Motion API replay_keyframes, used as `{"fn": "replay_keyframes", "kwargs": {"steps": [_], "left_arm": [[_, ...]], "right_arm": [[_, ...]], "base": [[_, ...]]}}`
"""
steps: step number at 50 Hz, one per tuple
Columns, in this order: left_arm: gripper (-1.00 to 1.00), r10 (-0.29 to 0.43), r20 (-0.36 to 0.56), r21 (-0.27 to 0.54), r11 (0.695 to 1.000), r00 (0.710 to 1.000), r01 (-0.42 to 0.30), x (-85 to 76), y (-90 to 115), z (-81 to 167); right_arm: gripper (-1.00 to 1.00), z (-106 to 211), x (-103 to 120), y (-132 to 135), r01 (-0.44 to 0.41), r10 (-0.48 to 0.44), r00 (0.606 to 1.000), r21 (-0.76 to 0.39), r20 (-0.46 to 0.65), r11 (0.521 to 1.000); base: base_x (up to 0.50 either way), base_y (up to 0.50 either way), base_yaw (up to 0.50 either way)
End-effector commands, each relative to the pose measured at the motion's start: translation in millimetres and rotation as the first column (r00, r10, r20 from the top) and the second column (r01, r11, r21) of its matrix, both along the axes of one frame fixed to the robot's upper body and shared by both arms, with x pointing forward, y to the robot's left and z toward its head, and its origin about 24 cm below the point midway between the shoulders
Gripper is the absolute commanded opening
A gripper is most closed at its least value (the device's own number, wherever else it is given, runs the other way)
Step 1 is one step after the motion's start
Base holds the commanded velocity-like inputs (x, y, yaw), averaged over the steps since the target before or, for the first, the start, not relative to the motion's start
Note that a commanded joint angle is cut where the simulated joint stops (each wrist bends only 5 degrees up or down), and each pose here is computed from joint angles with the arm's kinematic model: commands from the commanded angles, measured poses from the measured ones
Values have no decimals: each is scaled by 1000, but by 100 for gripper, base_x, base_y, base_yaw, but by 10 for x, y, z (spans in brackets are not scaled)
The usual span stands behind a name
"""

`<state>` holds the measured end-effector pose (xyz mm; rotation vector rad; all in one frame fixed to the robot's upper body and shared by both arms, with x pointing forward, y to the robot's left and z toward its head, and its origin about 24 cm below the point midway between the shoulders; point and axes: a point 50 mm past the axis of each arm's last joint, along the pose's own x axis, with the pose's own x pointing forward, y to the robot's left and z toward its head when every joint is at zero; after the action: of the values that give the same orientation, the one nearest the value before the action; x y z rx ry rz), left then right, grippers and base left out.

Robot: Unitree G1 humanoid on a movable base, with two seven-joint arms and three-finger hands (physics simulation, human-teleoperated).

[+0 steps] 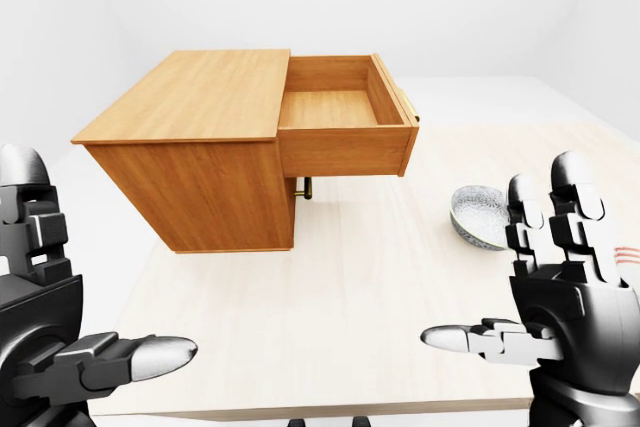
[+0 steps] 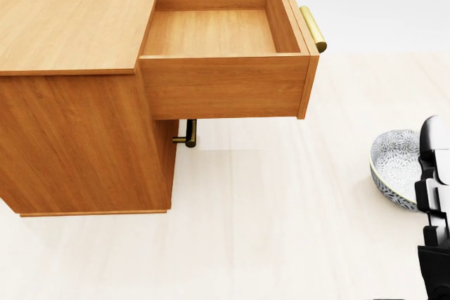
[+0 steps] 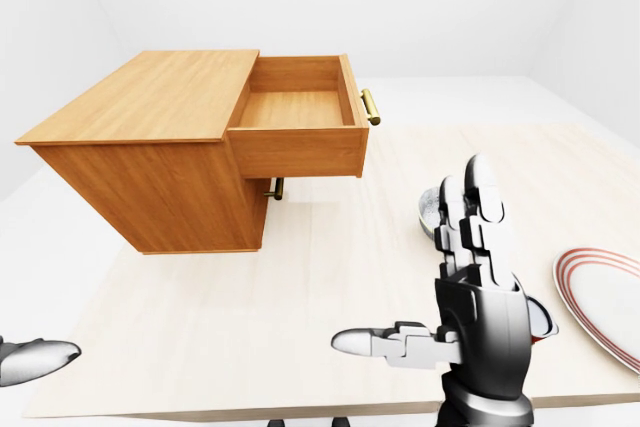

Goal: Put the ketchup in the top drawer of the cabinet.

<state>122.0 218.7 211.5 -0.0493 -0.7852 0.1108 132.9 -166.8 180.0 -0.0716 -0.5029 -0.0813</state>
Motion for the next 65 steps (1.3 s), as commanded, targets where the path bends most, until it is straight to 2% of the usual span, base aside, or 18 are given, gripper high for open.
{"fn": "replay_keyframes", "kwargs": {"steps": [1, 7, 11, 14, 19, 23, 25, 28, 30, 31, 32, 34, 37, 40, 48, 59, 60, 65], "left_arm": [[100, 2, 7, -2, 1000, 1000, -2, -8, 10, 9], [100, 0, 1, -10, 1000, 1000, 0, -18, 17, 3], [100, -5, -10, -11, 1000, 1000, 5, -17, 9, -9], [100, -8, -16, -9, 1000, 1000, 8, -5, -9, -16], [100, -13, -24, -8, 1000, 1000, 13, 0, -22, -24], [100, -18, -36, -5, 1000, 999, 18, -1, -32, -41], [100, -14, -30, 0, 1000, 999, 14, 14, -43, -37], [100, -14, -38, 8, 1000, 999, 15, 13, -57, -49], [100, -15, -39, 8, 1000, 999, 15, 13, -59, -51], [100, -15, -39, 8, 1000, 999, 15, 13, -59, -51], [100, -13, -40, 10, 1000, 999, 14, 20, -59, -53], [100, -10, -37, 11, 1000, 999, 11, 18, -55, -49], [100, -10, -38, 13, 1000, 999, 10, 24, -56, -53], [100, -10, -41, 13, 1000, 999, 11, 29, -60, -59], [100, -8, -43, 13, 1000, 999, 8, 34, -58, -61], [100, -7, -46, 14, 1000, 999, 7, 34, -59, -65], [100, -7, -48, 15, 1000, 999, 8, 29, -63, -67], [100, -8, -53, 16, 1000, 999, 9, 32, -67, -75]], "right_arm": [[100, -72, -96, -190, 38, -39, 997, -17, -62, 999], [100, -29, -234, -482, 84, -94, 992, -111, -85, 990], [100, 45, -433, -726, 111, -142, 977, -187, -159, 976], [100, 168, -603, -880, 141, -182, 969, -237, -165, 961], [100, 291, -833, -982, 170, -222, 964, -302, -148, 938], [100, 345, -886, -1001, 189, -260, 958, -410, -124, 892], [100, 370, -958, -1016, 205, -305, 945, -507, -122, 837], [100, 396, -978, -1064, 323, -418, 907, -547, -55, 773], [100, 393, -989, -1100, 404, -500, 866, -561, -22, 723], [100, 396, -991, -1102, 413, -509, 861, -562, -15, 716], [100, 347, -992, -1163, 439, -552, 833, -563, -37, 700], [100, 311, -990, -1236, 472, -594, 804, -560, -44, 681], [100, 279, -1032, -1304, 500, -634, 771, -560, -61, 661], [100, 289, -1067, -1358, 521, -654, 755, -557, -52, 647], [100, 102, -1114, -1568, 542, -699, 698, -525, -155, 656], [100, -9, -1130, -1662, 542, -714, 666, -516, -217, 663], [100, -612, -947, -1901, 453, -664, 557, -487, -499, 747], [100, -745, -936, -1946, 428, -638, 531, -473, -557, 770]], "base": [[0, 0, 0], [0, 0, 0], [0, 0, 0], [0, 0, 0], [0, 0, 0], [0, 0, 0], [0, 0, 0], [0, 0, 0], [0, 0, 0], [0, 0, 0], [0, 0, 0], [0, 0, 0], [0, 0, 0], [0, 0, 0], [0, 0, 0], [0, 0, 0], [0, 0, 0], [0, 0, 0]]}}
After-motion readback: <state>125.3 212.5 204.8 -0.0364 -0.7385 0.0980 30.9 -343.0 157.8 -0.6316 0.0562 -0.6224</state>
